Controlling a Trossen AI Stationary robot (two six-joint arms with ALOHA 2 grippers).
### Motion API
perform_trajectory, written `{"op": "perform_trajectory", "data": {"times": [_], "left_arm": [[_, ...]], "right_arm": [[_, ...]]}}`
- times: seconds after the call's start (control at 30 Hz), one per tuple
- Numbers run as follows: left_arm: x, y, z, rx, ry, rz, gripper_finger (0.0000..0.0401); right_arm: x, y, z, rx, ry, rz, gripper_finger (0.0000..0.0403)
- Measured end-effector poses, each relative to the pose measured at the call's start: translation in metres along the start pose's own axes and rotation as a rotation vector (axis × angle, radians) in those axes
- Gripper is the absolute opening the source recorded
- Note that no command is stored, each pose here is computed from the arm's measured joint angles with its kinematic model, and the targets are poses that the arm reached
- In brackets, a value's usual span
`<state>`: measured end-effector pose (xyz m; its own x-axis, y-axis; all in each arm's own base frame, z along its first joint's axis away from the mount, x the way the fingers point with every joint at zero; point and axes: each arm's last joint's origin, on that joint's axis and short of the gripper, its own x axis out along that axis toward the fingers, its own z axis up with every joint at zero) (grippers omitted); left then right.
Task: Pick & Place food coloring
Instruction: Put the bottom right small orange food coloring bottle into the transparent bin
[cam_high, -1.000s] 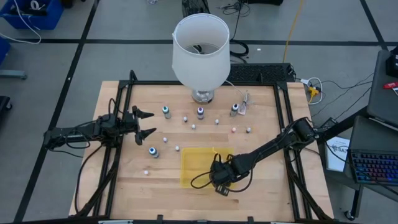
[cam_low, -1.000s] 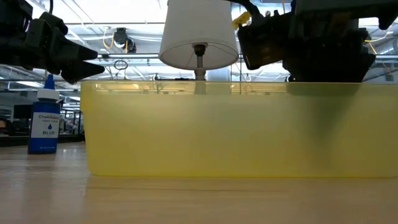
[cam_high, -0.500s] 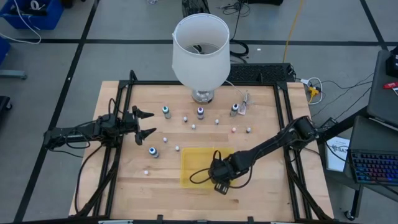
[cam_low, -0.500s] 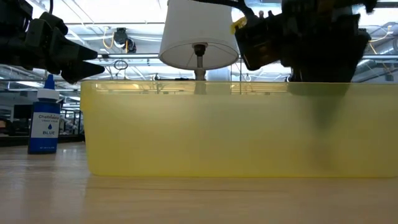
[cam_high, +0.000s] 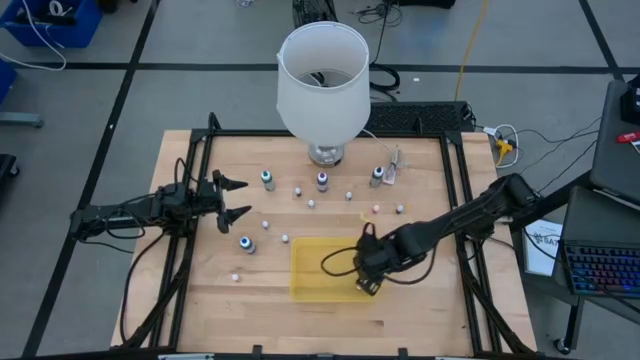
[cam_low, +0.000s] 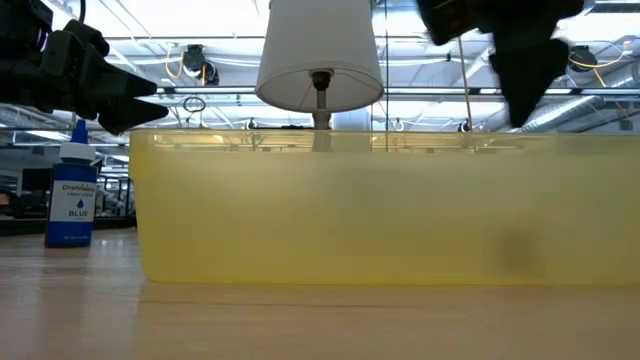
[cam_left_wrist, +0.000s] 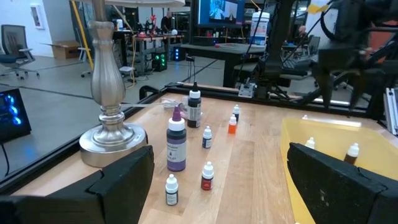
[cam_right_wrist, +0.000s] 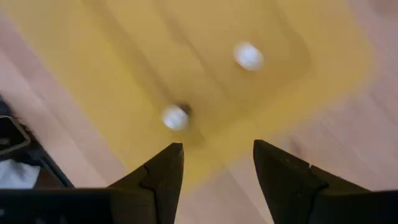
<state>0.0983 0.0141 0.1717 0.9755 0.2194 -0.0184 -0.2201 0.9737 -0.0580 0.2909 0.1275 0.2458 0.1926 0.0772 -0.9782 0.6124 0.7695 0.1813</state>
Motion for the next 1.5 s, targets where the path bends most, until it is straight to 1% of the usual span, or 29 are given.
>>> {"op": "perform_trajectory", "data": {"times": [0.13,0.23,0.3,0.43,0.53,0.67,0.8,0.93,1.2,1.37,1.5], "left_arm": [[0.0,0.0,0.0,0.0,0.0,0.0,0.0365],[0.0,0.0,0.0,0.0,0.001,0.0,0.0365],[0.0,0.0,0.0,0.0,0.0,0.0,0.0365],[0.0,0.0,0.0,0.0,0.0,0.0,0.0365],[0.0,0.0,0.0,0.0,0.0,0.0,0.0365],[0.0,0.0,0.0,0.0,0.0,0.0,0.0365],[0.0,0.0,0.0,0.0,0.0,0.0,0.0365],[0.0,0.0,0.0,0.0,0.0,0.0,0.0365],[0.0,0.0,0.0,0.0,0.001,0.0,0.0365],[0.0,0.0,0.0,0.0,0.0,0.0,0.0365],[0.0,0.0,0.0,0.0,0.0,0.0,0.0365]], "right_arm": [[-0.013,-0.015,-0.018,0.1,0.061,-0.143,0.0182],[-0.016,-0.022,-0.031,0.144,0.087,-0.262,0.0179],[-0.017,-0.023,-0.038,0.158,0.094,-0.297,0.0177],[-0.017,-0.02,-0.044,0.17,0.04,-0.307,0.0177],[-0.017,-0.019,-0.047,0.158,0.01,-0.318,0.0177],[-0.011,-0.021,-0.049,0.141,0.018,-0.334,0.0174],[0.007,-0.03,-0.05,0.113,0.051,-0.36,0.0174],[0.026,-0.038,-0.048,0.102,0.111,-0.326,0.0172],[0.054,-0.052,-0.043,0.08,0.105,-0.283,0.0171],[0.066,-0.058,-0.041,0.08,0.096,-0.255,0.0171],[0.069,-0.061,-0.04,0.08,0.097,-0.251,0.0171]]}}
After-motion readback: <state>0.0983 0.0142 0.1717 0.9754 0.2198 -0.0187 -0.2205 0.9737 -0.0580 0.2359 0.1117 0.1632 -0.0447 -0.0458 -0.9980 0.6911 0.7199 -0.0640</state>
